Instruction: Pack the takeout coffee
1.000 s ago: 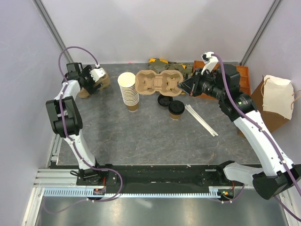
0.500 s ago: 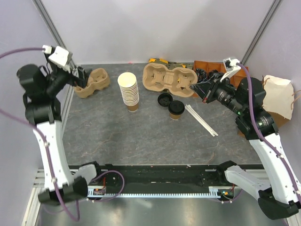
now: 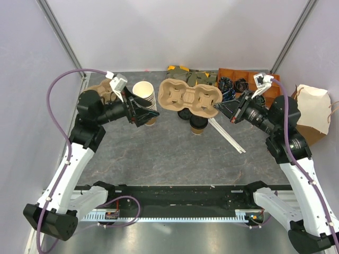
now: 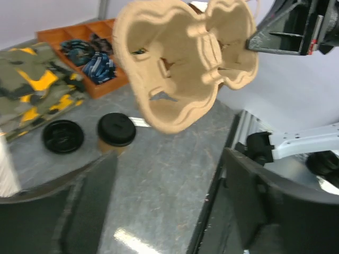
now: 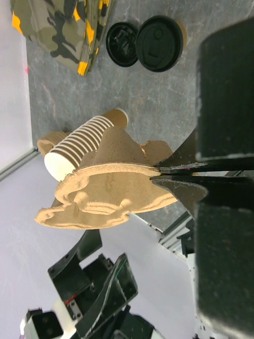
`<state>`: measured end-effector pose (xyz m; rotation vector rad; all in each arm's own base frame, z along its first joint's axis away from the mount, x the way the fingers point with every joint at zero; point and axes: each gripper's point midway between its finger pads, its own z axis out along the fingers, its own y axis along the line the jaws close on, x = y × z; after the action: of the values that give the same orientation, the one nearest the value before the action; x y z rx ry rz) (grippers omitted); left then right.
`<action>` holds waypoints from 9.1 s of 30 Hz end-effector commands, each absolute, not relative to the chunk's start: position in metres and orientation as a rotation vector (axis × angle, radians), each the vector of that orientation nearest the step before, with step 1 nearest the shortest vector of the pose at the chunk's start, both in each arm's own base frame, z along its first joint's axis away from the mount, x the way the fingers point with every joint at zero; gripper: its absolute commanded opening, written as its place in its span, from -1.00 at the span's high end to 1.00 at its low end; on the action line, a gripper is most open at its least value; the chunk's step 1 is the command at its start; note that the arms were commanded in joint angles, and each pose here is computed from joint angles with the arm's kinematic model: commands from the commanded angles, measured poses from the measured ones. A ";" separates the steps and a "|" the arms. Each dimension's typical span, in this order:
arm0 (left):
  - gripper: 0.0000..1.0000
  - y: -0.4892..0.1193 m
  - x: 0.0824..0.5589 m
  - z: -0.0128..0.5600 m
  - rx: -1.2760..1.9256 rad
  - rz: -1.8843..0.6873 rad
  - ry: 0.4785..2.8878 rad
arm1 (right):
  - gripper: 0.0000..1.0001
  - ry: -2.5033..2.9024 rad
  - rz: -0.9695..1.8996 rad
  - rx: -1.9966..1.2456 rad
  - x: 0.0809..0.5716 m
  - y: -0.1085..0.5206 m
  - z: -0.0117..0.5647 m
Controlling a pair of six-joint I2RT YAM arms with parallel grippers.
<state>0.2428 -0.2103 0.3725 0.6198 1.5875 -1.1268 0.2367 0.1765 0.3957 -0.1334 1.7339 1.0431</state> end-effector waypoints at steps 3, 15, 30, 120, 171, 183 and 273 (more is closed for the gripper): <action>-0.45 -0.227 0.245 0.410 0.533 -1.161 1.445 | 1.00 1.642 1.115 -0.221 0.214 0.178 0.419; -0.24 -0.254 0.249 0.408 0.508 -1.284 1.459 | 1.00 1.665 1.123 -0.232 0.208 0.176 0.410; 0.96 -0.255 0.254 0.409 0.496 -1.268 1.499 | 0.17 1.673 0.962 -0.086 0.226 0.145 0.408; 0.96 -0.199 0.270 0.517 0.386 -0.955 1.359 | 1.00 1.224 0.214 -1.199 0.104 0.129 0.374; 0.96 -0.175 0.308 0.480 0.333 -0.791 1.468 | 1.00 1.307 0.180 -1.317 0.110 0.114 0.277; 0.96 -0.175 0.309 0.476 0.338 -0.788 1.477 | -0.07 1.299 0.182 -1.314 0.103 0.118 0.273; 0.96 -0.165 0.242 0.417 0.308 -0.926 1.635 | -0.49 2.426 0.410 -0.426 0.228 0.071 0.288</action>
<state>0.2493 -0.1626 0.4041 0.2815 1.6682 -0.9030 0.2192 0.0812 0.2893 -0.4377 2.4241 0.5065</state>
